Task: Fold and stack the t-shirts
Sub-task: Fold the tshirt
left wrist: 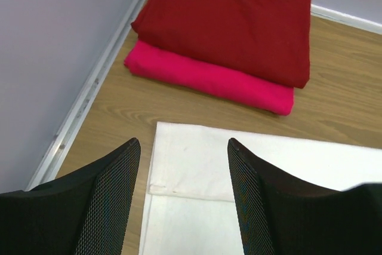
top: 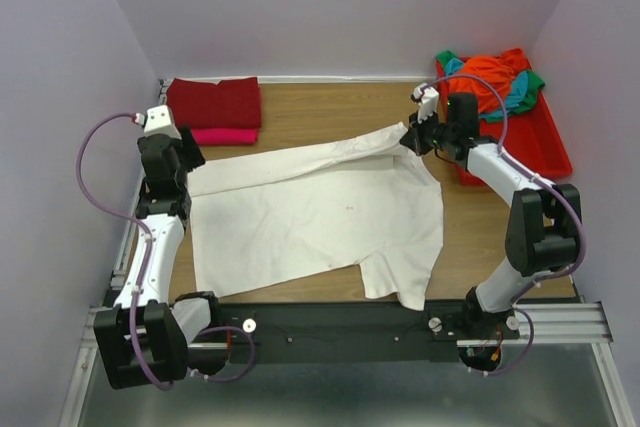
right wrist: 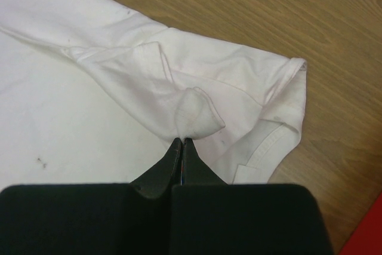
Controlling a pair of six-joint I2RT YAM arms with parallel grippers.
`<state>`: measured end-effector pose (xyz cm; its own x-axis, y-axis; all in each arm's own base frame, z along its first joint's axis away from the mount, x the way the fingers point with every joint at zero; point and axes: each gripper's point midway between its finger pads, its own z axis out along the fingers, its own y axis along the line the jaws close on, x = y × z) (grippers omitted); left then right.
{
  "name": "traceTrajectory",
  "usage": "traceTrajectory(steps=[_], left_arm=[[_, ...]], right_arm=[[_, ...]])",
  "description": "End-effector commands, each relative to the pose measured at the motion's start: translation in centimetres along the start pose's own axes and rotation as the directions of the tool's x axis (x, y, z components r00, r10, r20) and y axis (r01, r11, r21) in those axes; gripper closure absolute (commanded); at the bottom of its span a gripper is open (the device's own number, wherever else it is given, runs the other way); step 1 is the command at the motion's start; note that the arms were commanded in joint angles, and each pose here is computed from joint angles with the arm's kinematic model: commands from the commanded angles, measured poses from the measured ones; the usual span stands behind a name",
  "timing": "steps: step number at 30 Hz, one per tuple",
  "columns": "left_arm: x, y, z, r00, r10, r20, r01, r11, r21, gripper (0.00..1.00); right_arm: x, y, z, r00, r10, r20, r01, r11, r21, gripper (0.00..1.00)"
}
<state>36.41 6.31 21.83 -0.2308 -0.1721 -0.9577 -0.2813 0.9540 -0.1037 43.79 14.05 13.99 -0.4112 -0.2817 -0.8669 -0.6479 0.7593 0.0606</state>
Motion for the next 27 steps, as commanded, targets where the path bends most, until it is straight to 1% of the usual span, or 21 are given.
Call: traceTrajectory(steps=[1, 5, 9, 12, 15, 18, 27], left_arm=[[1.7, -1.8, -0.4, 0.997, 0.074, -0.023, -0.07, 0.99, 0.124, 0.32], [1.7, -2.7, -1.3, 0.994, 0.111, -0.002, -0.109, 0.977, 0.184, 0.33], [1.3, -4.1, -2.4, 0.991, 0.133, 0.032, -0.137, 0.965, 0.225, 0.33], [1.1, -5.1, -3.2, 0.988, 0.143, 0.051, -0.151, 0.957, 0.247, 0.33], [1.0, -5.7, -3.6, 0.987, 0.145, 0.064, -0.156, 0.952, 0.262, 0.32], [1.1, -6.0, -3.5, 0.987, 0.147, 0.061, -0.158, 0.95, 0.269, 0.32], [1.3, -7.0, -3.8, 0.986, 0.157, 0.061, -0.168, 0.939, 0.3, 0.32]], right_arm=[[0.4, 0.7, -0.1, 1.0, -0.025, 0.001, 0.025, 0.999, -0.032, 0.98], [0.5, 1.4, -0.6, 0.999, -0.046, -0.008, 0.045, 0.997, -0.057, 0.98], [0.7, 3.2, -1.3, 0.997, -0.082, -0.011, 0.08, 0.991, -0.106, 0.98], [0.6, 4.5, -1.5, 0.991, -0.135, -0.016, 0.132, 0.986, -0.106, 0.98], [1.0, 5.1, -1.7, 0.987, -0.161, -0.028, 0.157, 0.982, -0.107, 0.98], [1.2, 6.1, -1.7, 0.979, -0.201, -0.033, 0.195, 0.973, -0.12, 0.98], [2.5, 6.6, -1.7, 0.971, -0.23, -0.071, 0.219, 0.966, -0.135, 0.97]])
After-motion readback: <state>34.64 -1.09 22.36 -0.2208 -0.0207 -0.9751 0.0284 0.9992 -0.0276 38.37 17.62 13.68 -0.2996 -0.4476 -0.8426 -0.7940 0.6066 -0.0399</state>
